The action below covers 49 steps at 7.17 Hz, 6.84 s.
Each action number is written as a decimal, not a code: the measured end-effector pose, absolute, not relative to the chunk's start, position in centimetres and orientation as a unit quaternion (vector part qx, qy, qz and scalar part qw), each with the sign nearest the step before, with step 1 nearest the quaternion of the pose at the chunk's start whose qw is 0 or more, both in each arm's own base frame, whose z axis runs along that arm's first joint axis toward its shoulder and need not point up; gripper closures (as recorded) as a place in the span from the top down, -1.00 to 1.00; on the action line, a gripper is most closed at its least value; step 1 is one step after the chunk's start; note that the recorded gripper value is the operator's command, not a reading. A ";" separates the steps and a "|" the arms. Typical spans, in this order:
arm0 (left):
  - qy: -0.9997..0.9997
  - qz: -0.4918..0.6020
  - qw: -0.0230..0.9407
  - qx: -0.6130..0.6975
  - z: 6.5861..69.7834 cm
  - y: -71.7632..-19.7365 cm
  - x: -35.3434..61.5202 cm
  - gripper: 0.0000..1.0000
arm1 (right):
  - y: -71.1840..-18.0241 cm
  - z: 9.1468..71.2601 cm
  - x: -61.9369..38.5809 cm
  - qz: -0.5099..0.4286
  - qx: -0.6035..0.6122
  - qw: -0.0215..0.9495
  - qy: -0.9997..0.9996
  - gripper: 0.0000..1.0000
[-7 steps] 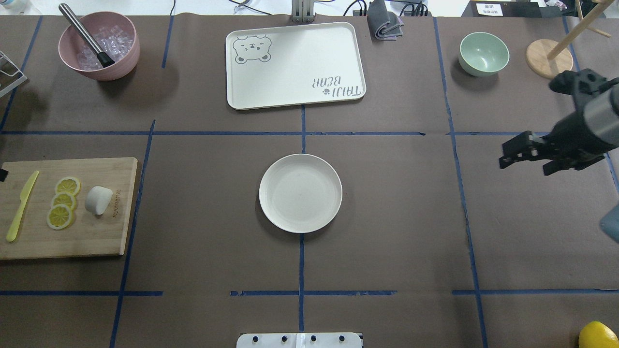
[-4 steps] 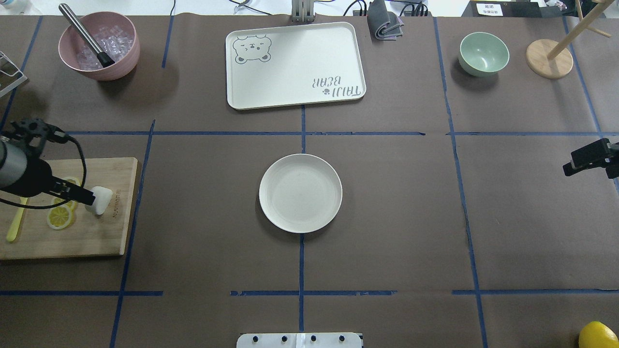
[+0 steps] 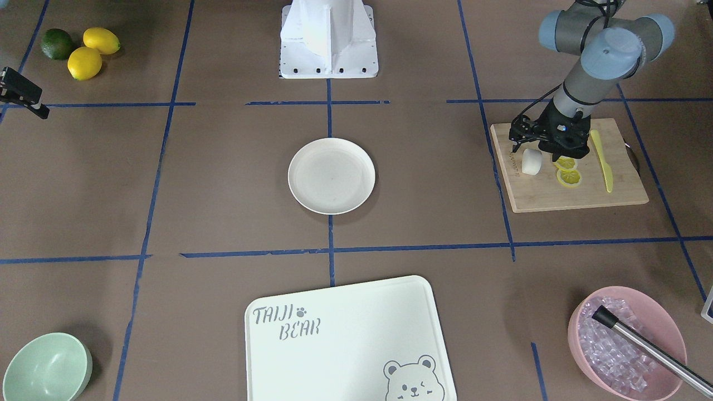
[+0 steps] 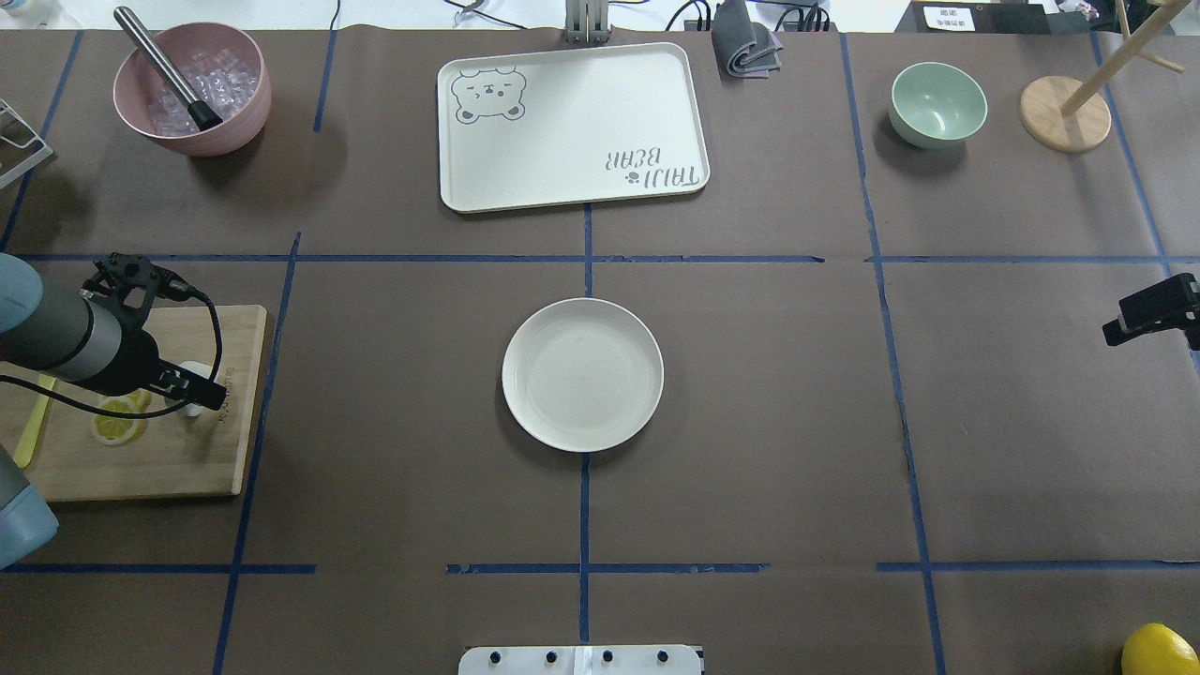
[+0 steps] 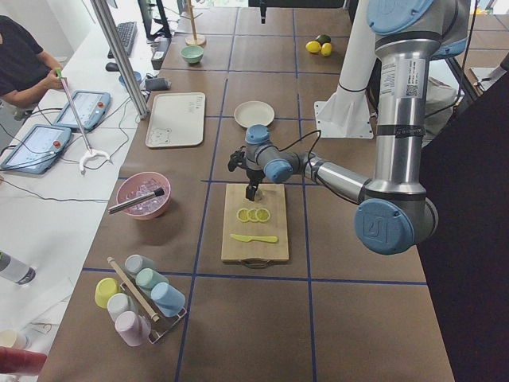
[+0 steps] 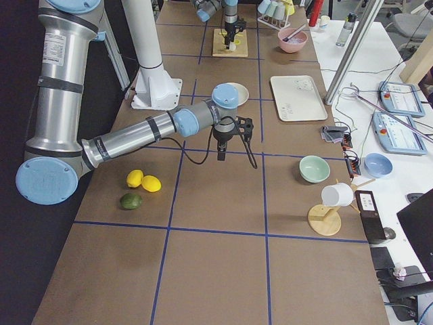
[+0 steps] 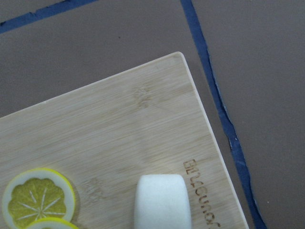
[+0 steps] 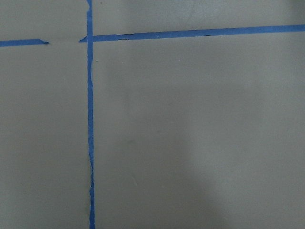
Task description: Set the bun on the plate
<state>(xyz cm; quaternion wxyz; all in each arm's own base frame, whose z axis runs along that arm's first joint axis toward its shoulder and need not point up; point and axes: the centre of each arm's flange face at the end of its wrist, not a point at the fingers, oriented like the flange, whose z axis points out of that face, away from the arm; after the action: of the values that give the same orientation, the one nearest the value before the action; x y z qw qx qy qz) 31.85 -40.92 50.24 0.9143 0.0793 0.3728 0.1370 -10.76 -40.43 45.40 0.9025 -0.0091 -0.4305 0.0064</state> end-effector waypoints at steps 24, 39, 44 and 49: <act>0.447 -0.057 0.889 0.077 17.0 -38.3 63.6 -0.49 | -40.3 46.3 -10.0 0.006 -0.008 0.905 -0.425 1.00; 0.427 -0.067 0.897 0.093 17.8 -39.4 64.4 0.99 | -40.4 46.5 -10.2 0.005 -0.009 0.905 -0.425 1.00; 0.421 -0.005 0.896 0.141 17.4 -40.7 49.6 0.99 | -40.3 47.2 -9.2 0.002 -0.003 0.907 -0.421 1.00; 0.361 0.171 0.908 0.126 38.5 -47.1 19.9 0.99 | -38.5 54.0 -0.4 -0.035 0.037 0.916 -0.399 1.00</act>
<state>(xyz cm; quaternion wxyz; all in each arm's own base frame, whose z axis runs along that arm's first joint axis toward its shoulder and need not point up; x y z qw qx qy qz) 19.86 -47.09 38.50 0.9080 0.1262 0.3608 0.1714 -0.39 -38.51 53.97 0.9156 0.0367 -0.3988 -0.0351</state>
